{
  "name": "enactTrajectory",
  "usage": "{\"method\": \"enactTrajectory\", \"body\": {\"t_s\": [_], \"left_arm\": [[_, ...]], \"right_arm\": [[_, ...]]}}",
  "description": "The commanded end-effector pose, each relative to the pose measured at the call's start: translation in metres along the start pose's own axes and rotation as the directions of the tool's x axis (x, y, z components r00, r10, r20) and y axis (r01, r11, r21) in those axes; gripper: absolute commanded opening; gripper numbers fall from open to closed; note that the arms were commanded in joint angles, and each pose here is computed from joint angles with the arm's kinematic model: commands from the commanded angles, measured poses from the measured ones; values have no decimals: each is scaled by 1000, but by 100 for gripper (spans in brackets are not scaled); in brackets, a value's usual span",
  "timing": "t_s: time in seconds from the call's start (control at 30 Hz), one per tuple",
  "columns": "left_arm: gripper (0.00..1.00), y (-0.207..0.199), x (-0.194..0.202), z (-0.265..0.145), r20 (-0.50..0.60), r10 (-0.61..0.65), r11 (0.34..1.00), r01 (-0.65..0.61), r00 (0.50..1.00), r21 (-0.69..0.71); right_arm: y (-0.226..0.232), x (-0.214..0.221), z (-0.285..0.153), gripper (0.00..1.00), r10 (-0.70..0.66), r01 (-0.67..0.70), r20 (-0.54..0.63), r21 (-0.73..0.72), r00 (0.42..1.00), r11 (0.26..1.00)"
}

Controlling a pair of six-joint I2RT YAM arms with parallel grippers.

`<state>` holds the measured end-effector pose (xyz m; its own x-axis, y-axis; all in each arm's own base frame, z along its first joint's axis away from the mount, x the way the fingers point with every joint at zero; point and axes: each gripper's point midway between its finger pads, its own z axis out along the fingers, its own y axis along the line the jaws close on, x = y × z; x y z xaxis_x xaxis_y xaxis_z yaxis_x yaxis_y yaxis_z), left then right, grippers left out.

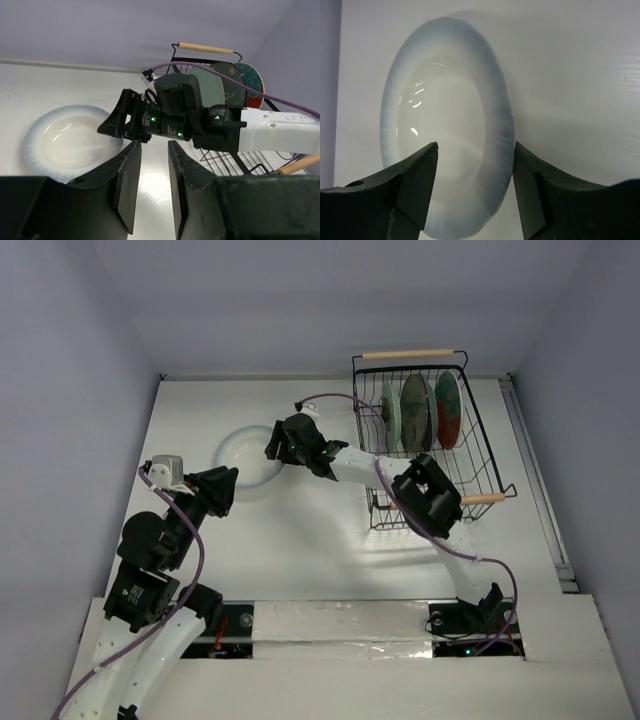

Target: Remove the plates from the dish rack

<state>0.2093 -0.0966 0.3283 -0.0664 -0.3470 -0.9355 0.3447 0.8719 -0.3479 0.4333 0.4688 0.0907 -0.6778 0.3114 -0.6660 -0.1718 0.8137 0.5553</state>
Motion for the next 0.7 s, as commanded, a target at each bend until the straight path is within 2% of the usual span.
{"method": "enactTrajectory", "body": {"t_s": [0.0,0.17,0.23,0.3,0.33,0.43,0.67], "left_arm": [[26,-7,-14,2,47,-5,1000,4,999,28],[26,-7,-14,1,50,-7,1000,6,999,29],[26,-7,-15,1,50,-6,1000,4,999,27],[26,-7,-14,1,49,-7,1000,6,999,27],[26,-7,-15,1,52,-7,1000,6,999,28],[26,-7,-15,1,52,-7,1000,6,999,28],[26,-7,-15,1,53,-6,1000,4,999,30]], "right_arm": [[57,-32,-7,66,63,-50,73,-160,995,986],[60,-29,-8,77,77,-66,57,-176,995,982],[56,-24,-9,78,79,-69,52,-177,996,982],[54,-27,-13,74,90,-79,63,-167,994,983],[52,-27,-14,66,92,-80,65,-161,994,984],[41,-25,-19,53,85,-76,69,-125,994,989],[18,-20,-32,52,80,-75,82,-59,993,995]]}}
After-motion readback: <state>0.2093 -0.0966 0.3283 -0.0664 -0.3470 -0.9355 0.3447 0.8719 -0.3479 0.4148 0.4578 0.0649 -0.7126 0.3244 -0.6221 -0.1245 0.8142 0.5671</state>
